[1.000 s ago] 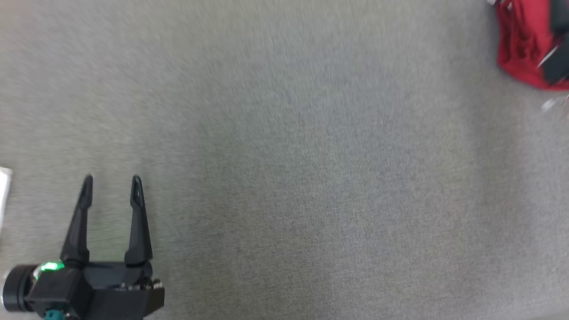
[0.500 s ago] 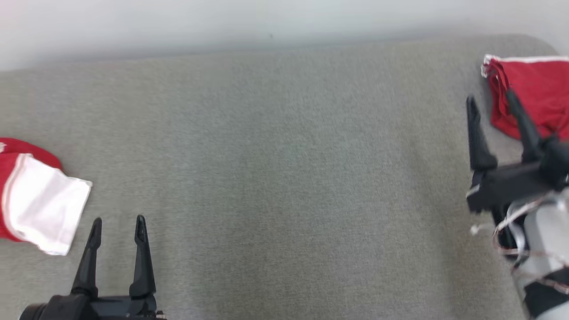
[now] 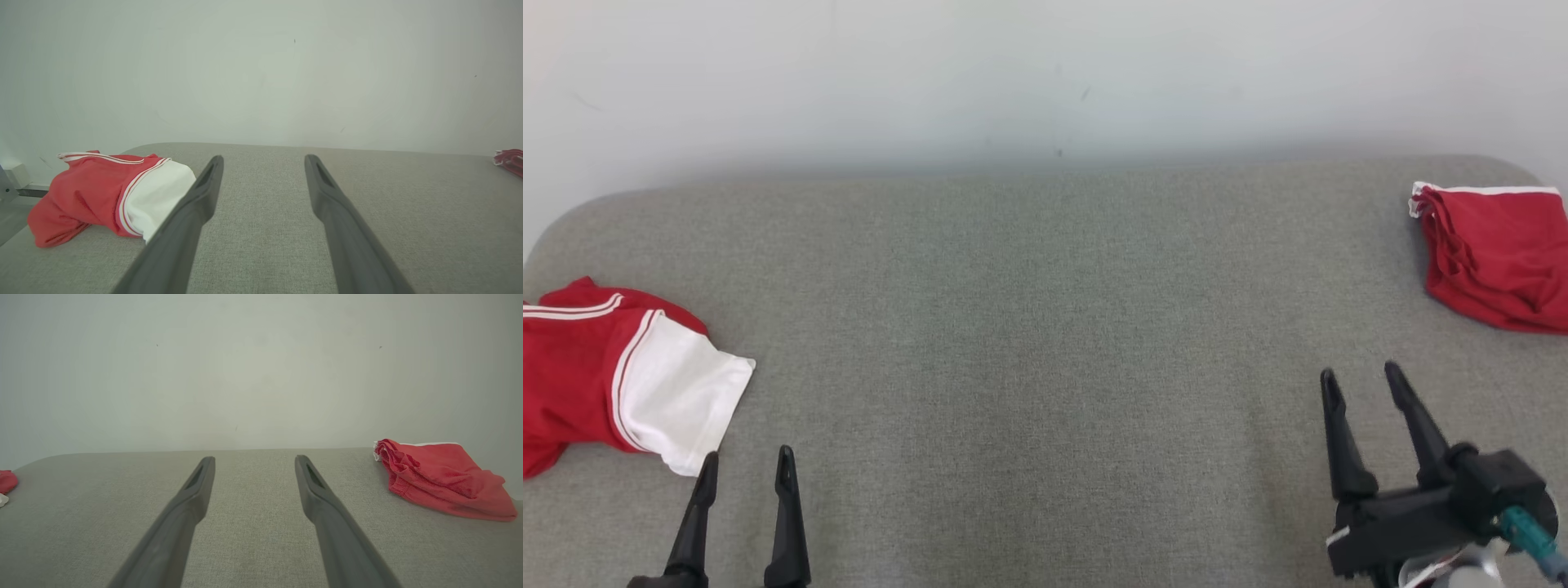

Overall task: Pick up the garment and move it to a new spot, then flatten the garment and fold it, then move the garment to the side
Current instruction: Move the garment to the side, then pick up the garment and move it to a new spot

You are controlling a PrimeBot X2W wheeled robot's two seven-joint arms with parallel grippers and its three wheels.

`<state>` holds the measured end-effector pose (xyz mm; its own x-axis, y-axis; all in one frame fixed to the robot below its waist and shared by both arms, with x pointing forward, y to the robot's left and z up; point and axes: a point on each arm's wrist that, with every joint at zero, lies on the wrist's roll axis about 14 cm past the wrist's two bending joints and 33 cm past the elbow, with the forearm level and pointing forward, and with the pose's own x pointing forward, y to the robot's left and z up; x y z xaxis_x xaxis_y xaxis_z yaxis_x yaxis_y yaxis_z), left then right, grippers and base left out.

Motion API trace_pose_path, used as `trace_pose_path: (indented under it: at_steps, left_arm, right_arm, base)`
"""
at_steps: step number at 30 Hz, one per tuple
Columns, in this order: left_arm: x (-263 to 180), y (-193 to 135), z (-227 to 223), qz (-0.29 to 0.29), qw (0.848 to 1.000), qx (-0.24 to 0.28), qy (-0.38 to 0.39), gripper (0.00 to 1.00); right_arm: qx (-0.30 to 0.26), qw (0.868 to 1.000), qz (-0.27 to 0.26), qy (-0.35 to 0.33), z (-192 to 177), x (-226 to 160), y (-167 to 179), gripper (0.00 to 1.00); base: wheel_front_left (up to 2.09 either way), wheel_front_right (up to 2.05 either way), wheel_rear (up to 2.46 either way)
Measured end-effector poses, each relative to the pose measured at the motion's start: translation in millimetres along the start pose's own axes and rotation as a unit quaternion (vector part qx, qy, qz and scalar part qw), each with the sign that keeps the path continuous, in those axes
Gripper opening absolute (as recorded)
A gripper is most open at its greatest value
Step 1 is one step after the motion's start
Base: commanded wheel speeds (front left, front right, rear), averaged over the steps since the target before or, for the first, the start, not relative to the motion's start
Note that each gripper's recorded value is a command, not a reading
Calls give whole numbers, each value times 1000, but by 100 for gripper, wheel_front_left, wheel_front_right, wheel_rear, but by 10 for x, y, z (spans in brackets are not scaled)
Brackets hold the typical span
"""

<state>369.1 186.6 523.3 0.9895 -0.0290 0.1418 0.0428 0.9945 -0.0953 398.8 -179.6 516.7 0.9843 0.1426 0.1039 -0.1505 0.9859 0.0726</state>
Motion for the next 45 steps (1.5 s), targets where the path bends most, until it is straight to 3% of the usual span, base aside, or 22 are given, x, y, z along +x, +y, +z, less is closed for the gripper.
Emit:
trace_pose_path:
  at_steps: [20,45]
  left_arm:
    - [-273,57,27,9,1000,-2,2,100]
    - [-327,23,-45,-4,1000,2,15,100]
  right_arm:
    - [40,999,-20,11,-107,-571,198,100]
    - [42,998,-32,18,-157,-632,148,100]
  base:
    - [0,0,0]
    - [0,0,0]
